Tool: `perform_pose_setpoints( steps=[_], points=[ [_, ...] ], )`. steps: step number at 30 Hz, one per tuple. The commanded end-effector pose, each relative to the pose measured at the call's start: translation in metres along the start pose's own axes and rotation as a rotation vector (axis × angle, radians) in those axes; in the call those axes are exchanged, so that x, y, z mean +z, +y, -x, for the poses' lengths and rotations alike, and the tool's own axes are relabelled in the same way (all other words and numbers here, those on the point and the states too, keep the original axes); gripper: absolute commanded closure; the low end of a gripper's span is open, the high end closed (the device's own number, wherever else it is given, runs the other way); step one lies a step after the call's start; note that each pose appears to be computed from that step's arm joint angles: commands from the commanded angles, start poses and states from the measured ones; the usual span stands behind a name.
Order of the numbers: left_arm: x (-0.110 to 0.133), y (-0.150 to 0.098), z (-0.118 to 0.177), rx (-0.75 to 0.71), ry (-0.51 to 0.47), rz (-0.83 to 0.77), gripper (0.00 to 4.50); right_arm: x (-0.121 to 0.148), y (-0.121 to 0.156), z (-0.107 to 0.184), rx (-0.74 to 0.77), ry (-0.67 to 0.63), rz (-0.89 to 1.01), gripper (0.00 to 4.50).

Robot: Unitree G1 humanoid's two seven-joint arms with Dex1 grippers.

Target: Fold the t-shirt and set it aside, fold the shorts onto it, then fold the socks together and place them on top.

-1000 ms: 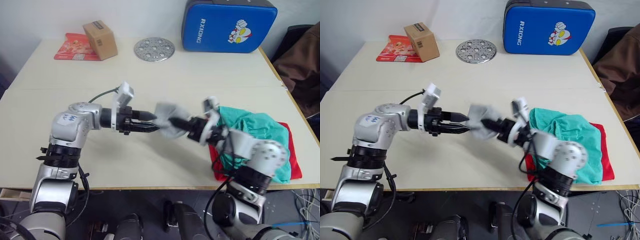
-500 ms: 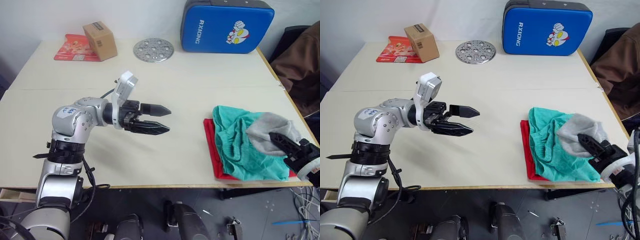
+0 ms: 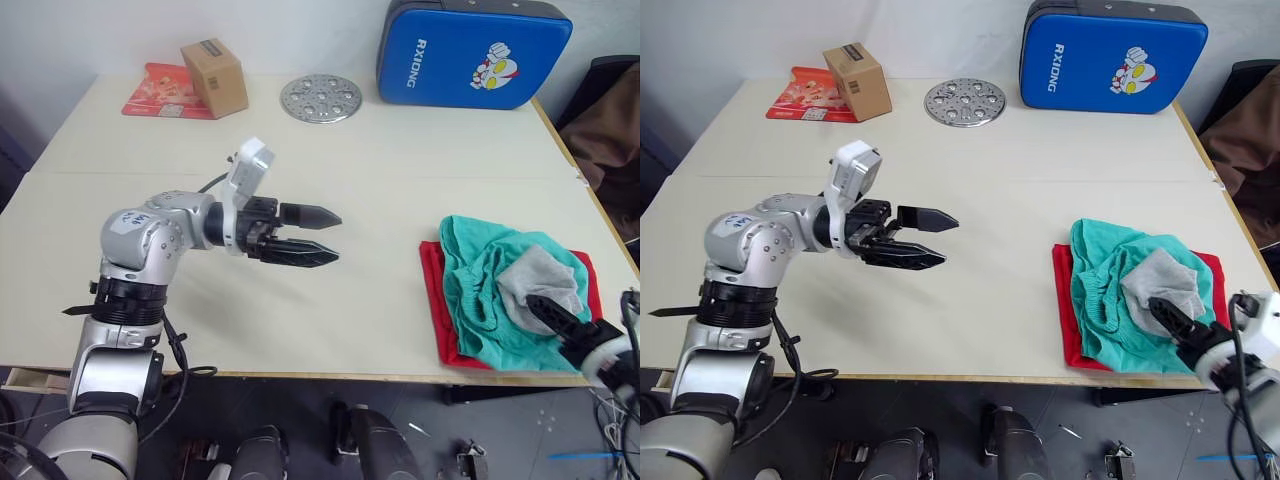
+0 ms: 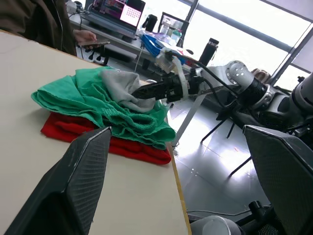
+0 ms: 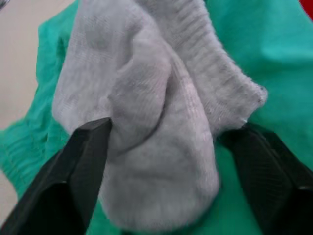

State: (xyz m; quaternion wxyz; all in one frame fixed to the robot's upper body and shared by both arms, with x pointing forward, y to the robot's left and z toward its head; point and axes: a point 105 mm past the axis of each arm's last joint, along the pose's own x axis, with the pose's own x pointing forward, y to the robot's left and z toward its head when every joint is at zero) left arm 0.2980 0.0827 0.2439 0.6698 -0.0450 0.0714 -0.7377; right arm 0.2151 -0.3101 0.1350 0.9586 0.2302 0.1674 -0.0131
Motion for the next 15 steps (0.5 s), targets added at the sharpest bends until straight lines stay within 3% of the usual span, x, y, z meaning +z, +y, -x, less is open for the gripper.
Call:
perform_pose_setpoints(
  steps=[1,8,15],
  points=[
    [0.008,-0.005,0.02,0.036,-0.02,-0.009,0.0,0.029,-0.001,0.035,0.044,-0.012,0.273,0.02],
    [0.011,-0.015,0.066,0.149,0.008,-0.004,0.0,0.074,-0.016,0.106,0.134,0.105,0.683,0.02],
    [0.023,-0.017,0.086,0.233,-0.037,-0.038,0.0,0.097,-0.027,0.116,0.143,0.103,0.741,0.02]
  ],
)
